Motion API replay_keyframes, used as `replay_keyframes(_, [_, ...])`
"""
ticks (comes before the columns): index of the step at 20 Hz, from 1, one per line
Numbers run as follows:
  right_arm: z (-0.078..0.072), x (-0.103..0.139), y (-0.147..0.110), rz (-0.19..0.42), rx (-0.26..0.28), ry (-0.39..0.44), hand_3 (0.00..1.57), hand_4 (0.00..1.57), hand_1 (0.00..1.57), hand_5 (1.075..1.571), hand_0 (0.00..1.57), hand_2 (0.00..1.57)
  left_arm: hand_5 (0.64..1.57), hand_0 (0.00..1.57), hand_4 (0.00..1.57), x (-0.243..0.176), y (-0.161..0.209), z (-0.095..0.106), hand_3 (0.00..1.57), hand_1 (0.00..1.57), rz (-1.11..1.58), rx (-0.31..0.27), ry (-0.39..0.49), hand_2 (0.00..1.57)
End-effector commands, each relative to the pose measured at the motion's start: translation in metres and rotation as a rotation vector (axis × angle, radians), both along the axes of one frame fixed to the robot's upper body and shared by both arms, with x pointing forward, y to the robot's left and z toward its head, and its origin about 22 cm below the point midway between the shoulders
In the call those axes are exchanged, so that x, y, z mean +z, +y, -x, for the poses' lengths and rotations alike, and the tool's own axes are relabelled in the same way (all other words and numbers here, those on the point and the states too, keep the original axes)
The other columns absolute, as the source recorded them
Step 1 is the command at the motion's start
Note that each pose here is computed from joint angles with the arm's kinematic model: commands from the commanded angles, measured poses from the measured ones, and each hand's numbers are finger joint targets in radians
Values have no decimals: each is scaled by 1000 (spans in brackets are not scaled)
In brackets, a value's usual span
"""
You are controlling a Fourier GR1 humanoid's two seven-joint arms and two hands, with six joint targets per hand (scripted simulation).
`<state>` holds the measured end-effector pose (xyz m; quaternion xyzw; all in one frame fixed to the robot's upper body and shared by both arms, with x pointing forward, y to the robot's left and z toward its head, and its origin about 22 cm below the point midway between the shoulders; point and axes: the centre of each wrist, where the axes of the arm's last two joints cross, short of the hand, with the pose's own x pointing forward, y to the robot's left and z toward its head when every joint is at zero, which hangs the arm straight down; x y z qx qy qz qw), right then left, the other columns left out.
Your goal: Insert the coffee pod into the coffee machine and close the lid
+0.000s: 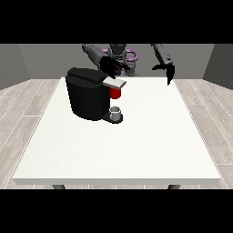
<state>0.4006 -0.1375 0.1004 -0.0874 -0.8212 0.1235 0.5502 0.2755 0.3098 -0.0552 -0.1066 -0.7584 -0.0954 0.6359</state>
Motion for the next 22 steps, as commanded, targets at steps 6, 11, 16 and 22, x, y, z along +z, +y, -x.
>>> replay_keyframes(6, [-12, 36, 38, 124, 3, -85, 0, 444, 0, 1571, 0, 0, 1571, 0, 398, -1, 3, -9, 0, 0, 21, -49, 4, 0])
replay_keyframes(11, [-14, 41, 42, 71, 64, -107, 0, 384, 0, 1571, 0, 0, 1571, 0, 354, -8, -12, -5, 0, 0, 14, -44, -16, 0])
replay_keyframes(16, [-8, 56, 67, 78, 127, -60, 0, 394, 0, 1571, 0, 0, 1571, 0, 302, -10, 0, -6, 0, 0, 10, -66, -9, 0])
replay_keyframes(22, [28, -26, 65, 134, 302, -33, 0, 527, 0, 1571, 0, 0, 1571, 0, 168, -22, -14, 2, 0, 0, 14, -83, 36, 0])
